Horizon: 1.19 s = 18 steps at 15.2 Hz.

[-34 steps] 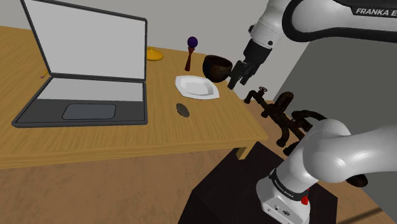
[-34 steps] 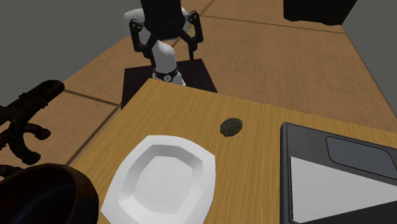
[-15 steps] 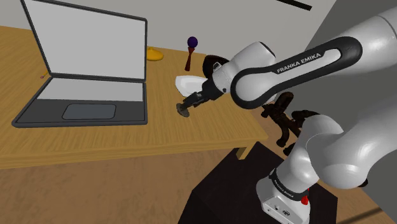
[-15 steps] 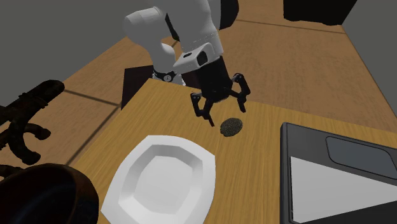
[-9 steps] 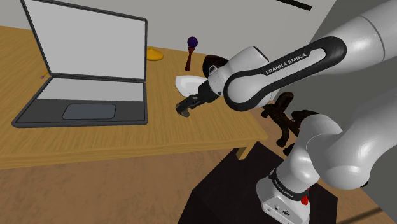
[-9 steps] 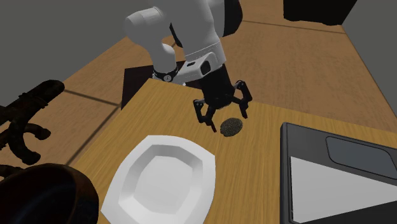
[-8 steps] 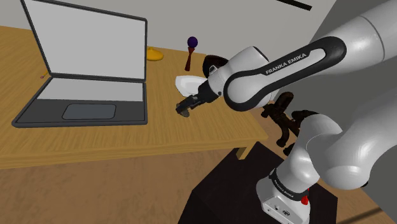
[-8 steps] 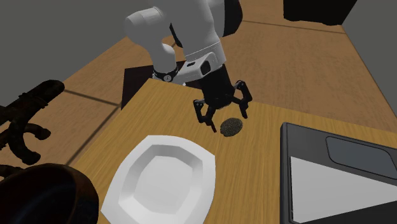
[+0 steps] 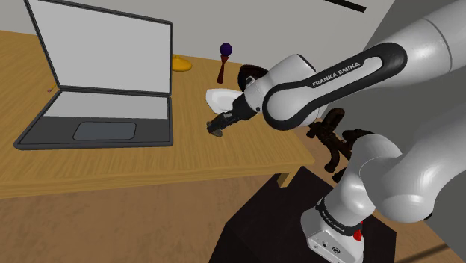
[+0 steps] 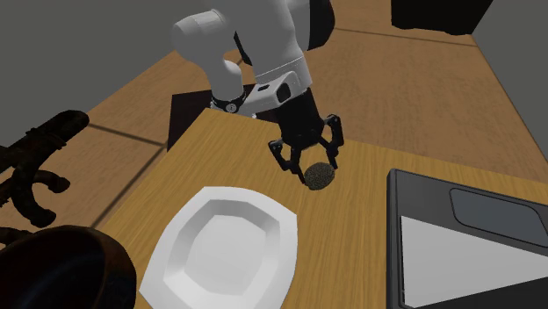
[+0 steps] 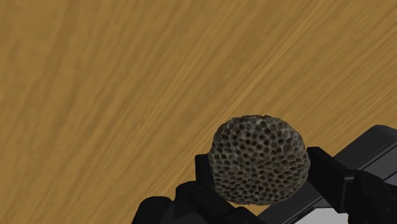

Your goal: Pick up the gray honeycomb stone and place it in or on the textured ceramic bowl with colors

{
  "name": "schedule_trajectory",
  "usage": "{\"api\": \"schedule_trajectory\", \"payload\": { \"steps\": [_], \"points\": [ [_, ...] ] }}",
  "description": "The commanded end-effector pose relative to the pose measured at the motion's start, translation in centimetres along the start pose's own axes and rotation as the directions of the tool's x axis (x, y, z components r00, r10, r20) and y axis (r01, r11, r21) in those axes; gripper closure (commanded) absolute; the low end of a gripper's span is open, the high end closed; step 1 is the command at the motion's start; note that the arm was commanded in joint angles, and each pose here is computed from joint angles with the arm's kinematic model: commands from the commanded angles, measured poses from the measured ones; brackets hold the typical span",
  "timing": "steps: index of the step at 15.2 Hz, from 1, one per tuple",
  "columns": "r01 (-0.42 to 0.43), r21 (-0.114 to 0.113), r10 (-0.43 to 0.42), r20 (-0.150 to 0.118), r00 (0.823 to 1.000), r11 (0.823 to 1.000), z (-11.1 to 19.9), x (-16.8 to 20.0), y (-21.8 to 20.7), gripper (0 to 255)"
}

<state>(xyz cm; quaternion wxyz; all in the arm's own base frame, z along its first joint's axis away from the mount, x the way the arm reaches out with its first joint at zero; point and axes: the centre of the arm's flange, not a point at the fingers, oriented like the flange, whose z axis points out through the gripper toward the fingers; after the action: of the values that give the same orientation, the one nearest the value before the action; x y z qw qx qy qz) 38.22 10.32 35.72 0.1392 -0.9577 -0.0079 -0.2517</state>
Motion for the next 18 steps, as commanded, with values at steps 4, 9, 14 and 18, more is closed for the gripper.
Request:
{"api": "schedule_trajectory", "payload": {
  "steps": [4, 9, 14, 18],
  "points": [
    [0.001, -0.001, -0.001, 0.004, 1.000, 1.000, 0.0, -0.1, 0.0, 255],
    [0.001, -0.001, -0.001, 0.004, 1.000, 1.000, -1.6, 0.9, -0.6, 255],
    [0.001, -0.001, -0.001, 0.004, 1.000, 1.000, -3.8, 2.2, -1.2, 255],
    [0.001, -0.001, -0.001, 0.004, 1.000, 1.000, -5.6, 3.2, -1.8, 255]
  ]
}}
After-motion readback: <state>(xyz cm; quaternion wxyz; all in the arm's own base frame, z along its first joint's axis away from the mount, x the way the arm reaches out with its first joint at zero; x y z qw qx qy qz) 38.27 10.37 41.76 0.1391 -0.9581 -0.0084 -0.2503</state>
